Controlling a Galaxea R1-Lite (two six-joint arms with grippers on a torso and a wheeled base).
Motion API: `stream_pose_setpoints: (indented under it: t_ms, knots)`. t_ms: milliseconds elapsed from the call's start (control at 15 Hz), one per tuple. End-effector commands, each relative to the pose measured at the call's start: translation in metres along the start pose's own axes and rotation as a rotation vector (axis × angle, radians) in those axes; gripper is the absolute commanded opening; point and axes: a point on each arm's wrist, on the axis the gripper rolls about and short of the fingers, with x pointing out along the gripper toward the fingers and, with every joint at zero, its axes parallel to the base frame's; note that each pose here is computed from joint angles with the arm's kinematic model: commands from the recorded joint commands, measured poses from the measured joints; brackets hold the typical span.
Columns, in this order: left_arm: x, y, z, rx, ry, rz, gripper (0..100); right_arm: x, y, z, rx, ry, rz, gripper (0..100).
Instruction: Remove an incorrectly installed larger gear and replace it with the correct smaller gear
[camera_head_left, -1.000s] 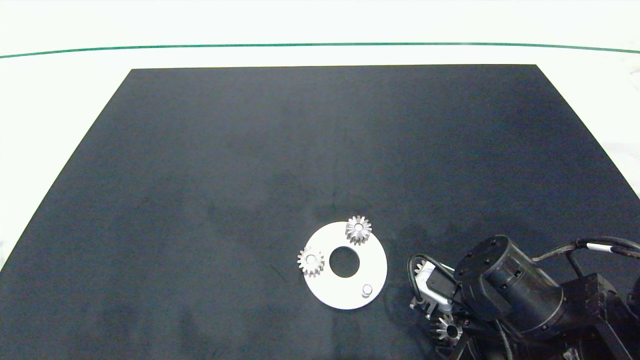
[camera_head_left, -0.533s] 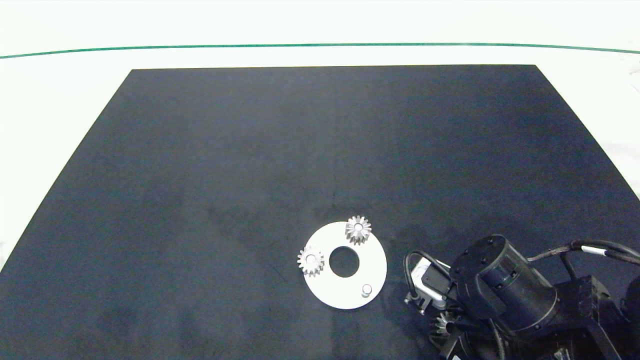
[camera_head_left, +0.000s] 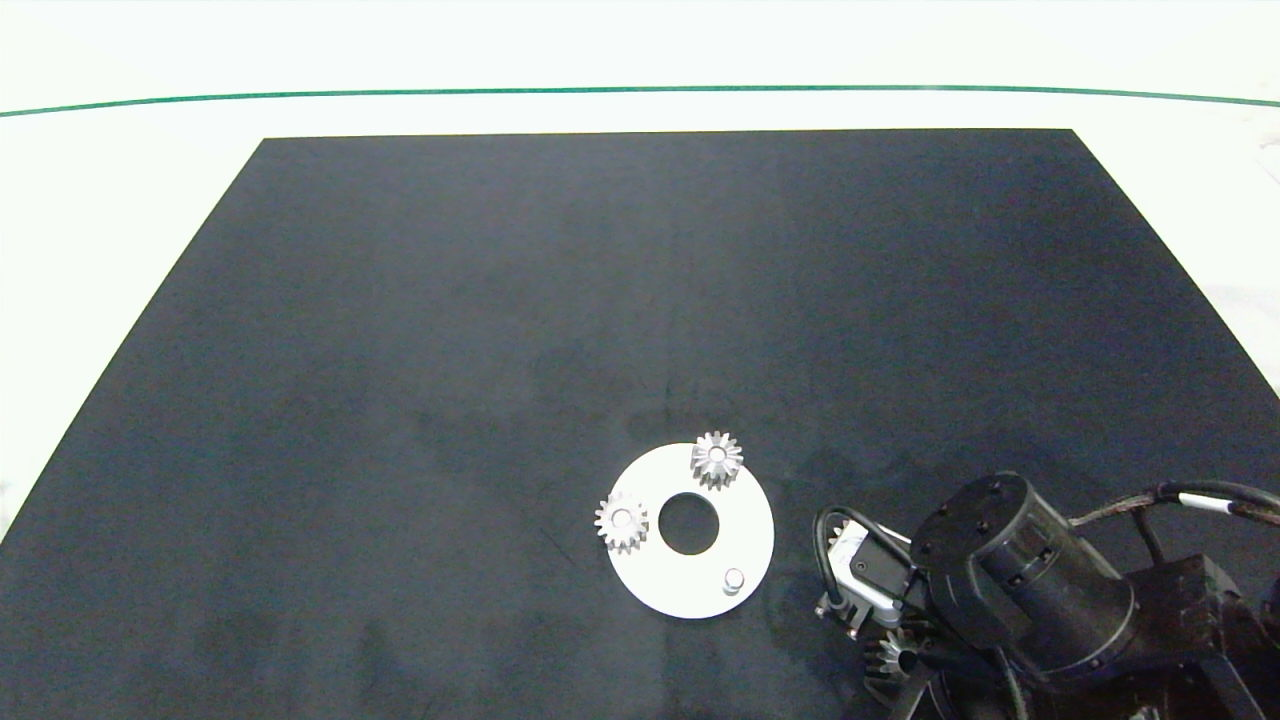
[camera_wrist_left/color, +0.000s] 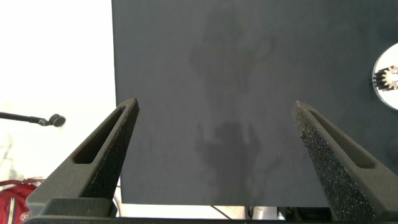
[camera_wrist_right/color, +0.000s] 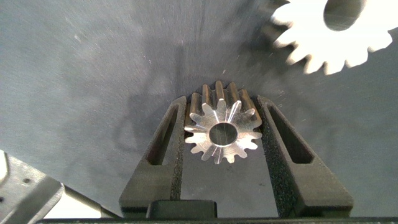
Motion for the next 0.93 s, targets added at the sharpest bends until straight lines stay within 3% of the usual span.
stream_pose_setpoints:
  t_ms: [67,267,667,933]
  knots:
    - [0.000,0.000,-0.001,0.003,0.008,0.000,100,-0.033,0.000,0.014,-0.019,-0.086,0.019,22]
    - [0.001,0.000,-0.001,0.004,0.009,-0.001,100,-0.060,-0.001,0.041,-0.044,-0.117,0.040,22]
    - [0.001,0.000,-0.001,0.003,0.009,0.000,100,-0.023,0.013,0.102,-0.060,-0.096,0.042,22]
    - [0.001,0.000,-0.001,0.011,0.009,-0.002,100,-0.006,0.025,0.113,-0.082,-0.077,0.053,22]
